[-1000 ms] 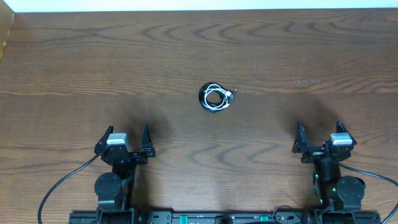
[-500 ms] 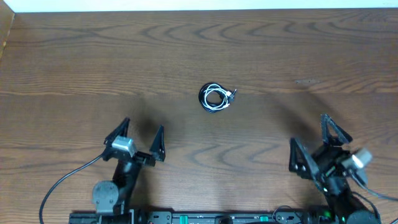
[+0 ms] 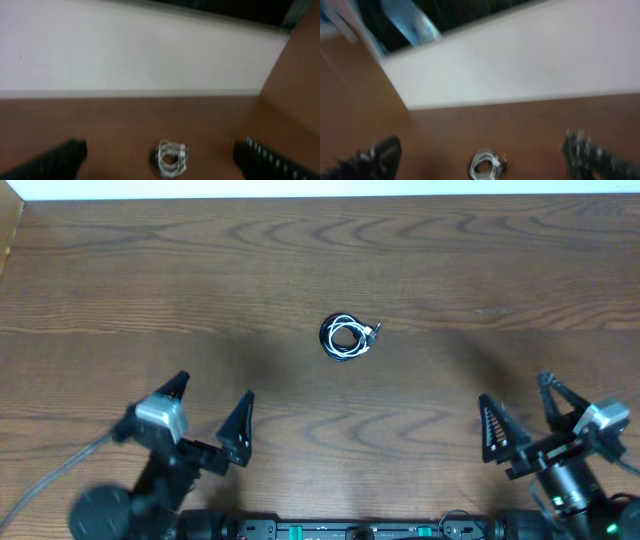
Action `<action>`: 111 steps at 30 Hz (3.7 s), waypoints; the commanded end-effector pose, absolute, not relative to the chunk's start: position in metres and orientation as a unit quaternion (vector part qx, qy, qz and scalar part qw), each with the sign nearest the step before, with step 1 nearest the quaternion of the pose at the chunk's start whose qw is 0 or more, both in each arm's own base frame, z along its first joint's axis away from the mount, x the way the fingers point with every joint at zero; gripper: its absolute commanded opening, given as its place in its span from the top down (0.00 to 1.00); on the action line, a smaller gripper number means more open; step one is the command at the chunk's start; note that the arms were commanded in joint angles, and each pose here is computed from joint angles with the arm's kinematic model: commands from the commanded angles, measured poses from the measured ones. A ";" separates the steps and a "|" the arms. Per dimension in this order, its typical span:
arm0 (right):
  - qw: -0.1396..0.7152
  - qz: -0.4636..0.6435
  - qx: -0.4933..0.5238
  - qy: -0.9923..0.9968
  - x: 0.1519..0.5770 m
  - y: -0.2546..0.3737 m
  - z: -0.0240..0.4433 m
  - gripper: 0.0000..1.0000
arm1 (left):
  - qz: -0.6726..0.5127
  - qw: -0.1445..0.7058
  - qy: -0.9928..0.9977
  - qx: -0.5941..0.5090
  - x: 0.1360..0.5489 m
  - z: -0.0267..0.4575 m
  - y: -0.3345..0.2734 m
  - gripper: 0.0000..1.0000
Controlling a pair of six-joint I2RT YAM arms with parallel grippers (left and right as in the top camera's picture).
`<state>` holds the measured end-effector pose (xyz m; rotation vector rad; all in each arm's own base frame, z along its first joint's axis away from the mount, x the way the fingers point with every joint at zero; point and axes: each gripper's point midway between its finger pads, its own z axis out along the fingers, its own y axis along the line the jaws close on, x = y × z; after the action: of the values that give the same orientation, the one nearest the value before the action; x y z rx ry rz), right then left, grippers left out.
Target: Untangle cables
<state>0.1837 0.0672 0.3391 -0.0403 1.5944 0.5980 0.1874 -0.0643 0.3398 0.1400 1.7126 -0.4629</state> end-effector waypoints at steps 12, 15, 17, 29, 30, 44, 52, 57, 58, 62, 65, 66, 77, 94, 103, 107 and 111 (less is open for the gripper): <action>0.317 0.479 -0.108 0.811 0.241 0.140 0.333 0.01 | -0.329 0.201 0.923 -0.014 0.263 0.290 -0.097 0.01; 0.277 0.493 -0.091 0.820 0.258 0.145 0.315 0.01 | -0.339 0.125 0.930 -0.071 0.271 0.265 -0.098 0.01; 0.251 0.487 -0.082 0.832 0.268 0.149 0.298 0.01 | -0.334 0.092 0.934 -0.085 0.274 0.250 -0.097 0.01; 0.137 0.228 0.035 0.963 0.318 0.187 0.142 0.09 | -0.280 -0.056 0.948 -0.141 0.308 0.150 -0.083 0.01; 0.133 0.229 0.038 0.964 0.322 0.191 0.137 0.09 | -0.279 -0.065 0.947 -0.143 0.309 0.144 -0.083 0.01; 0.096 0.261 0.129 0.952 0.358 0.235 0.072 0.39 | -0.245 -0.111 0.951 -0.152 0.313 0.104 -0.077 0.01; 0.056 0.258 0.187 0.946 0.355 0.254 0.038 0.44 | -0.224 -0.100 0.961 -0.130 0.315 0.099 -0.082 0.01; 0.073 0.256 0.196 0.944 0.360 0.266 0.030 0.42 | -0.225 -0.084 0.964 -0.110 0.322 0.098 -0.093 0.01; 0.076 0.246 0.207 0.944 0.361 0.264 0.025 0.44 | -0.225 -0.082 0.965 -0.105 0.323 0.098 -0.095 0.01; 0.091 0.212 0.241 0.943 0.364 0.255 0.013 0.44 | -0.226 -0.073 0.967 -0.093 0.326 0.098 -0.102 0.01; 0.090 0.203 0.259 0.940 0.365 0.253 0.004 0.46 | -0.214 -0.067 0.971 -0.083 0.327 0.095 -0.104 0.01; 0.089 0.200 0.262 0.940 0.366 0.253 0.000 0.47 | -0.204 -0.066 0.973 -0.082 0.327 0.094 -0.103 0.01; 0.090 0.207 0.252 0.941 0.369 0.255 -0.005 0.80 | -0.161 -0.066 0.980 -0.101 0.326 0.088 -0.097 0.01; 0.062 0.403 0.133 0.903 0.380 0.254 0.094 0.98 | -0.258 -0.099 0.952 -0.132 0.321 0.104 -0.130 0.01; 0.070 0.499 0.059 0.862 0.372 0.257 0.157 0.96 | -0.284 -0.100 0.945 -0.130 0.323 0.109 -0.138 0.01; 0.091 0.480 0.060 0.871 0.377 0.252 0.153 0.90 | -0.283 -0.098 0.945 -0.130 0.324 0.109 -0.138 0.01; 0.120 0.336 0.113 0.927 0.381 0.214 0.107 0.80 | -0.277 -0.096 0.947 -0.130 0.324 0.108 -0.136 0.01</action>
<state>0.3726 0.2444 0.1253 0.2850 2.6869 1.3068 0.3209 -0.1344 0.1063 -0.4233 3.1740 -0.9313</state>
